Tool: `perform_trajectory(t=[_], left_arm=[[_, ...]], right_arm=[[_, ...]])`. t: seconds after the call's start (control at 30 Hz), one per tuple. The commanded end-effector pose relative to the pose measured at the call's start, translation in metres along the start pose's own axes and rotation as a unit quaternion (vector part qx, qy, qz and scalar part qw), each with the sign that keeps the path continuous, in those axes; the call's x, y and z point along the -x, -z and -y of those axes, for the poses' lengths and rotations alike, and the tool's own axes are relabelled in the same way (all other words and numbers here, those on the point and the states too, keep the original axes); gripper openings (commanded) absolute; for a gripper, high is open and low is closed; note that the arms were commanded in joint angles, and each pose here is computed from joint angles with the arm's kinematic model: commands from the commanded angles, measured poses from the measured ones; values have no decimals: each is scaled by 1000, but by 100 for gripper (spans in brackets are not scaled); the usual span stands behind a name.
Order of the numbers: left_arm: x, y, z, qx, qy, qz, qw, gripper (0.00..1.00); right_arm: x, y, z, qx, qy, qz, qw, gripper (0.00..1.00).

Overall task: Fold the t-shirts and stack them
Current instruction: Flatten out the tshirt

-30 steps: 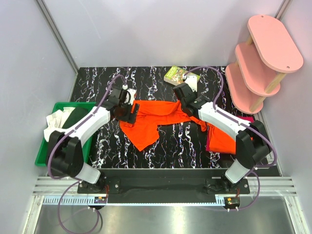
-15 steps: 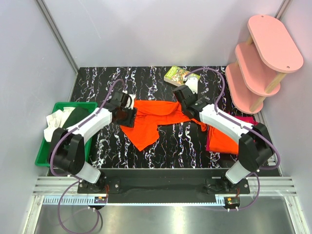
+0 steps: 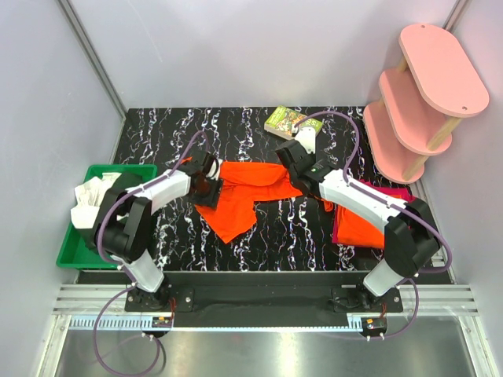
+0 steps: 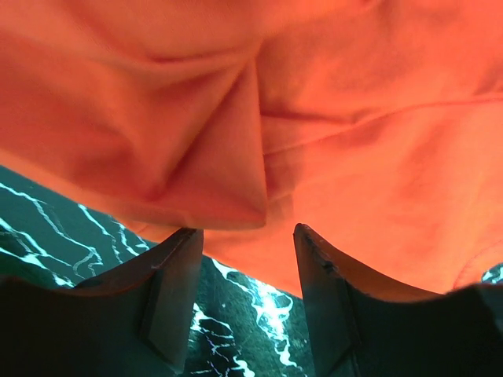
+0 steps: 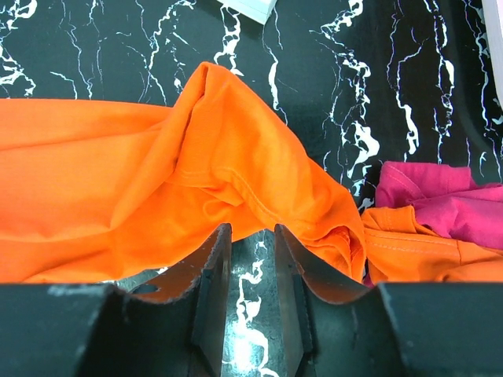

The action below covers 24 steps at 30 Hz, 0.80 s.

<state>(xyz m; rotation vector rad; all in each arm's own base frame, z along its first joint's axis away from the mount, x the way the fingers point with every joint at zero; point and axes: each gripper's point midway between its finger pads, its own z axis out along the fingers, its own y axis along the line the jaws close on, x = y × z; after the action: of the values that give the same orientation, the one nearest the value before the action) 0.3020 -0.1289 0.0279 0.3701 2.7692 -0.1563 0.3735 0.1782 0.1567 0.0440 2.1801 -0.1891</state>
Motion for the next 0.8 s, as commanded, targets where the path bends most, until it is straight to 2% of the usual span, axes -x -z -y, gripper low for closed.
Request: perform_trajectory(t=[0.0,0.13,0.47,0.67,0.77], left_arm=[[45,12,-6,22,9,76,997,54],[57,17,-9,30,13,98,995,52],[62,6,-32,58,36,94,993,50],[63,3,-39,66,41,93,993,43],[64,4,-40,68,42,95,992,34]], right_arm=[[3,7,1,-7,-14,12,1000,36],[-2,6,-2,-7,-11,7,1000,36],[-8,3,-3,-9,-3,2,1000,35],[-9,1,-5,-8,-3,-1,1000,33],[-10,0,-7,-8,-1,-2,1000,26]])
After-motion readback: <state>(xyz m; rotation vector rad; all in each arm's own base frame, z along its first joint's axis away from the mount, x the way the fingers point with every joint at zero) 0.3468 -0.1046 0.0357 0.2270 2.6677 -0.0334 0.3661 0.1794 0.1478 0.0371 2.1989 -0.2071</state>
